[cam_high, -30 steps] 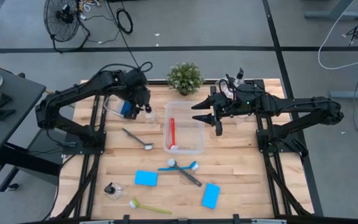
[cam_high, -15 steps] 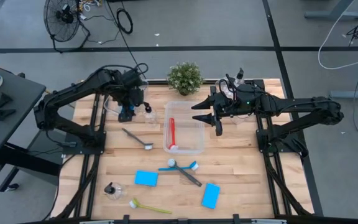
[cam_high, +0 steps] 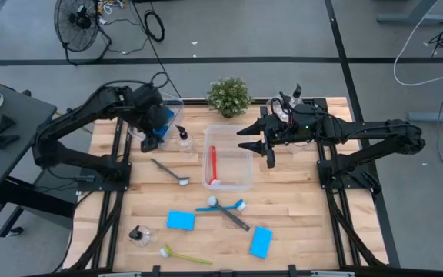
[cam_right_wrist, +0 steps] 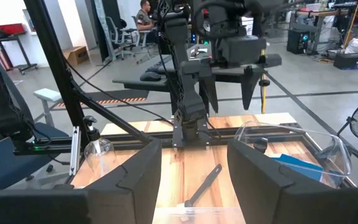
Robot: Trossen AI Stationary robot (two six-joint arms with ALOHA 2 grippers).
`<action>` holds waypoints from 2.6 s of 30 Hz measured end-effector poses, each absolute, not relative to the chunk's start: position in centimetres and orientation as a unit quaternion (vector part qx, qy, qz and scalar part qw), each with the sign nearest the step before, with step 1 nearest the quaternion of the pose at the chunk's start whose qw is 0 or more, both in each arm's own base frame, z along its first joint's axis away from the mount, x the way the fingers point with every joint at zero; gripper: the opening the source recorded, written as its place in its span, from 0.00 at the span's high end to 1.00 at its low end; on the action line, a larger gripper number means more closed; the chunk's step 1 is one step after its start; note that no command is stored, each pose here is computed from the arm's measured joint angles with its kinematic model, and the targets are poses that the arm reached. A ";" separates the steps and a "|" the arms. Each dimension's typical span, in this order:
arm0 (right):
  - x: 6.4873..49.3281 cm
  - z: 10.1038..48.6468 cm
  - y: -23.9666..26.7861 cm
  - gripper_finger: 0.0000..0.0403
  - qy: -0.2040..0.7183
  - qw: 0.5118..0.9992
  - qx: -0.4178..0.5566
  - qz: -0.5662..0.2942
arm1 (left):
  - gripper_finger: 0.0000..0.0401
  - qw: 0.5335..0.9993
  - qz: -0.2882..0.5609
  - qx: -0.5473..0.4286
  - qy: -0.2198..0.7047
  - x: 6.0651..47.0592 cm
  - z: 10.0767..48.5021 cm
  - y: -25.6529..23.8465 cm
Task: Pick & Place Kitchen Sink Supplies
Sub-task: Put the black soap dispenser into the right transparent bin
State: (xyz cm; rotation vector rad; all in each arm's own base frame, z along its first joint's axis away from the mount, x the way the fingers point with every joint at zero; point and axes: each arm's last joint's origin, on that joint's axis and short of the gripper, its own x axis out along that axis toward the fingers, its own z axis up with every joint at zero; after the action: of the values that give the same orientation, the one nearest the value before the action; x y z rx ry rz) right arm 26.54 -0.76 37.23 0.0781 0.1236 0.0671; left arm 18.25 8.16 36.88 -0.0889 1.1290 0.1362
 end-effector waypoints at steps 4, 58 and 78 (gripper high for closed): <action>26.5 37.2 -0.8 0.54 0.062 0.997 0.039 0.034 | 0.29 0.848 0.073 -0.046 0.524 17.8 37.4 7.6; 26.5 37.2 -1.0 0.54 0.060 0.998 0.021 -0.005 | 0.29 0.934 0.234 -0.064 0.264 18.8 24.0 6.4; 26.5 37.3 -1.0 0.54 0.060 0.998 0.011 -0.005 | 0.29 0.933 0.241 -0.043 0.263 18.8 23.9 6.5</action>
State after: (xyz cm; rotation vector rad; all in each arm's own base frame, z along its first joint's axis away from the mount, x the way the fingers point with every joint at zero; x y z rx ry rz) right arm 26.54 -1.02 37.25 0.0226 0.1194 -0.0098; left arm 18.83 6.46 23.91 -0.0886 0.5391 0.4940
